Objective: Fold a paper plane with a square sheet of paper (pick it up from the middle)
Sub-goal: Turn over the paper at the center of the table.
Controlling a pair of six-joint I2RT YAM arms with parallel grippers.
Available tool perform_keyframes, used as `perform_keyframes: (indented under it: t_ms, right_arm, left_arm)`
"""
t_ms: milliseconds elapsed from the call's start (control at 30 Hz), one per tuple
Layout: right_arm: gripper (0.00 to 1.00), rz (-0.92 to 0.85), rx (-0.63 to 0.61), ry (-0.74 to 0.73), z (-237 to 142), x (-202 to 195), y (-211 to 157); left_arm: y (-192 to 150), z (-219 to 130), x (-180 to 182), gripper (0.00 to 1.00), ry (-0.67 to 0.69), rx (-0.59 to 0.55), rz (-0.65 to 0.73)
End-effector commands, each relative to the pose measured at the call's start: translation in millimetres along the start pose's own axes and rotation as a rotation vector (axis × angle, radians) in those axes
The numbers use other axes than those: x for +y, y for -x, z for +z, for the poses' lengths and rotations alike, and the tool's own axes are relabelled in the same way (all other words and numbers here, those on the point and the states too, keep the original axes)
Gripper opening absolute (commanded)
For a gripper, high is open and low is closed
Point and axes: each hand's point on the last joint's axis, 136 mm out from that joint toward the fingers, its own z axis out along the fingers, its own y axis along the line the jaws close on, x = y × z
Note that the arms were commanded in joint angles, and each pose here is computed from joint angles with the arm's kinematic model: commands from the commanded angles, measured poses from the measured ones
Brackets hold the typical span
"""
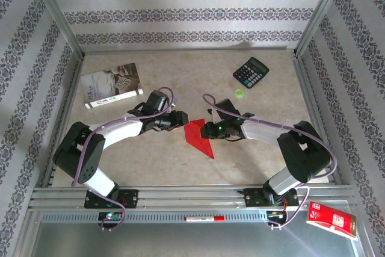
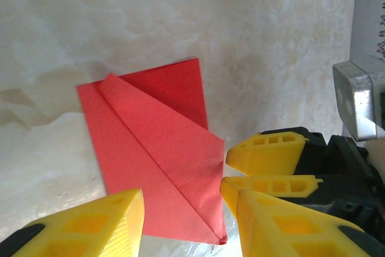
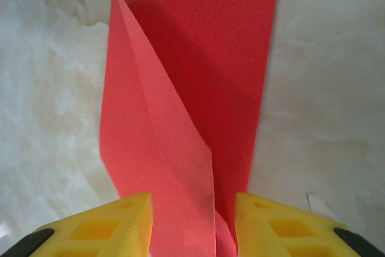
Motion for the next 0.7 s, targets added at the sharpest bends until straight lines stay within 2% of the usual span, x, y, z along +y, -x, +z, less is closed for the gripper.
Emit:
perform_keyframes:
  t_ms: [0, 300, 467, 500, 567, 667]
  right_arm:
    - [0.4, -0.053, 0.019, -0.004, 6.7, 3.6, 2.2]
    - [0.23, -0.048, 0.046, 0.031, 19.7, 10.8, 2.2]
    - [0.05, -0.043, 0.048, 0.049, 20.2, 14.0, 3.9]
    - [0.01, -0.044, 0.041, 0.052, 17.0, 14.8, 5.3]
    - [0.0, -0.052, 0.017, 0.042, 5.8, 15.3, 10.8]
    - [0.0, -0.085, -0.044, -0.099, -26.6, 0.3, 23.2]
  left_arm:
    - [1.0, -9.6, 5.4, 0.44, 0.013, -0.012, 0.007]
    - [0.8, -11.2, 14.4, 0.44, 0.021, -0.004, -0.013]
    - [0.1, -11.9, 16.0, 0.44, 0.02, 0.001, -0.019]
    - [0.2, -12.4, 16.0, 0.44, 0.019, 0.001, -0.023]
    - [0.8, -14.4, 15.8, 0.44, 0.017, -0.003, -0.027]
    - [4.9, -23.4, 14.5, 0.44, 0.004, -0.025, -0.034]
